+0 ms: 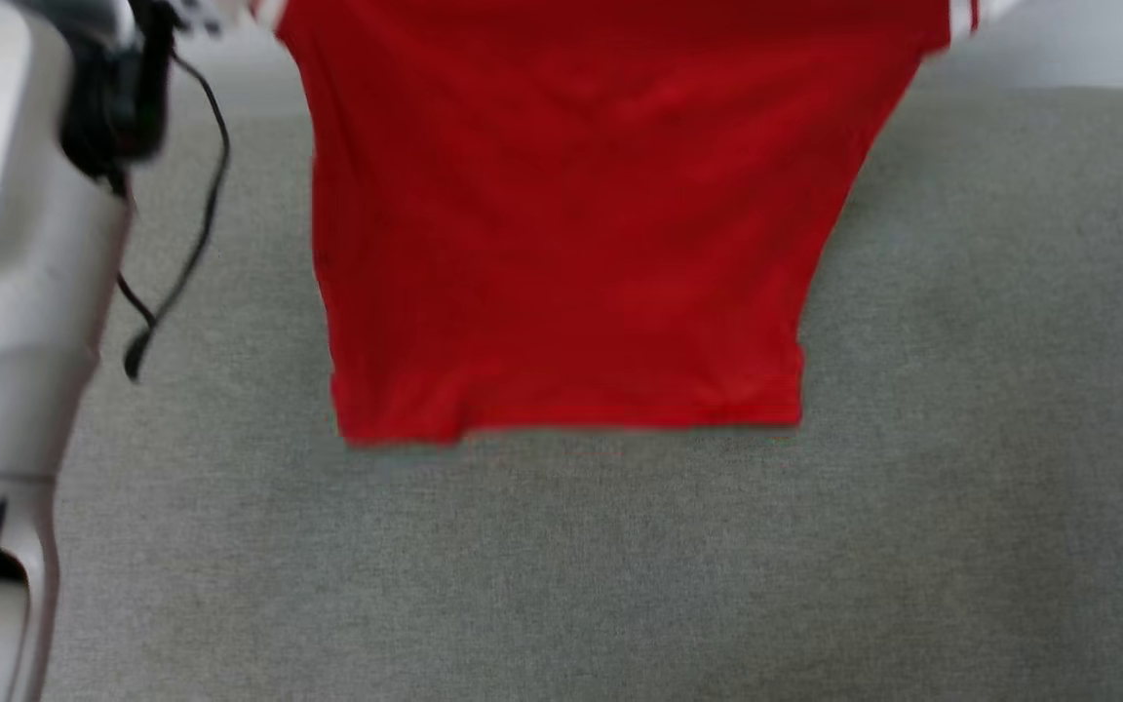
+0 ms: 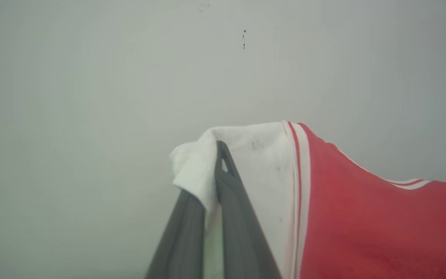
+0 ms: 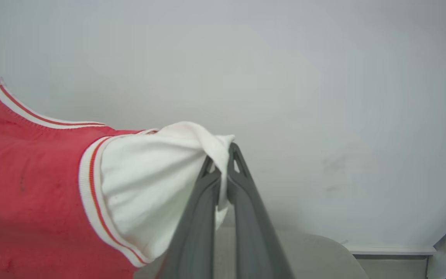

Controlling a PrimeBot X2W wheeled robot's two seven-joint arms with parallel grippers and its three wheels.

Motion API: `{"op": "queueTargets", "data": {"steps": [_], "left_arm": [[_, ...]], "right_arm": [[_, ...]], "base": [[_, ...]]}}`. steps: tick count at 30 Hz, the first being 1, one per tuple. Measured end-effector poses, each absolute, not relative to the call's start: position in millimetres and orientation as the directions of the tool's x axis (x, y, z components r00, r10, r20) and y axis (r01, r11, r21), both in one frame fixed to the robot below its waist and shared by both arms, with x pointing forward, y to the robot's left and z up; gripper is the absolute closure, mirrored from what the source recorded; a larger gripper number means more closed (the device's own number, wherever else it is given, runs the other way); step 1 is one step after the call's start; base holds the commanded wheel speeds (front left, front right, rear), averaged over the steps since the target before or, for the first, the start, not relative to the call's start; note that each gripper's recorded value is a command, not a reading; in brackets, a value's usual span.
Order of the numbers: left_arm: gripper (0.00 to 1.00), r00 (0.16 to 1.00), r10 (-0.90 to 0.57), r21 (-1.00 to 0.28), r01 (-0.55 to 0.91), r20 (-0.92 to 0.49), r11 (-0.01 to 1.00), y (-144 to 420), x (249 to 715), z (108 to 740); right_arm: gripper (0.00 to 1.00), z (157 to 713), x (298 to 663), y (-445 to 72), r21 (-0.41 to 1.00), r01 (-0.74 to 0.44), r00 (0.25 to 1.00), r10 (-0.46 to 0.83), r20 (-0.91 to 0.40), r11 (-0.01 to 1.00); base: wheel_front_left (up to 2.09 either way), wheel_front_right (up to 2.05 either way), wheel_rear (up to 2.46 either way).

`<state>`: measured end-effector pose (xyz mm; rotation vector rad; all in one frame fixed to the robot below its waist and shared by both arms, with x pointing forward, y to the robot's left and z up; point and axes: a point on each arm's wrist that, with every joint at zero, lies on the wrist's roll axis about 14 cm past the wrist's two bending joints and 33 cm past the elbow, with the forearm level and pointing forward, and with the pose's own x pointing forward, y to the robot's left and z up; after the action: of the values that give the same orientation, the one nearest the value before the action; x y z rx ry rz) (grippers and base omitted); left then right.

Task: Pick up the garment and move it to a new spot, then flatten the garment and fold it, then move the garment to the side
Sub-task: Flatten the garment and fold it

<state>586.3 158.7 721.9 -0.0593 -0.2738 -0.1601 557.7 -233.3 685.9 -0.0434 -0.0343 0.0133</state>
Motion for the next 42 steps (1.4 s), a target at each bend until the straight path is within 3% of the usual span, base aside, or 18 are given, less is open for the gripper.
{"op": "queueTargets", "data": {"steps": [10,17,32,42], "left_arm": [[1.0,0.859,-0.109,-0.023,0.139,0.5,0.99,169,642,789],[1.0,0.845,-0.115,-0.022,0.148,0.522,0.989,165,674,781],[1.0,0.956,-0.144,-0.114,0.178,0.256,0.977,152,726,617],[1.0,0.99,-0.105,-0.263,0.126,0.096,0.957,168,683,541]], "right_arm": [[1.0,768,621,-211,-0.113,-0.031,0.951,0.064,0.303,0.993],[1.0,773,654,-201,-0.145,-0.045,0.93,0.094,0.356,0.988],[1.0,623,713,-159,-0.085,-0.169,0.979,0.177,0.098,0.982],[1.0,524,667,-154,0.014,-0.196,0.973,0.196,-0.123,0.981]], "base": [[0.0,0.0,0.0],[0.0,0.0,0.0],[0.0,0.0,0.0],[0.0,0.0,0.0]]}}
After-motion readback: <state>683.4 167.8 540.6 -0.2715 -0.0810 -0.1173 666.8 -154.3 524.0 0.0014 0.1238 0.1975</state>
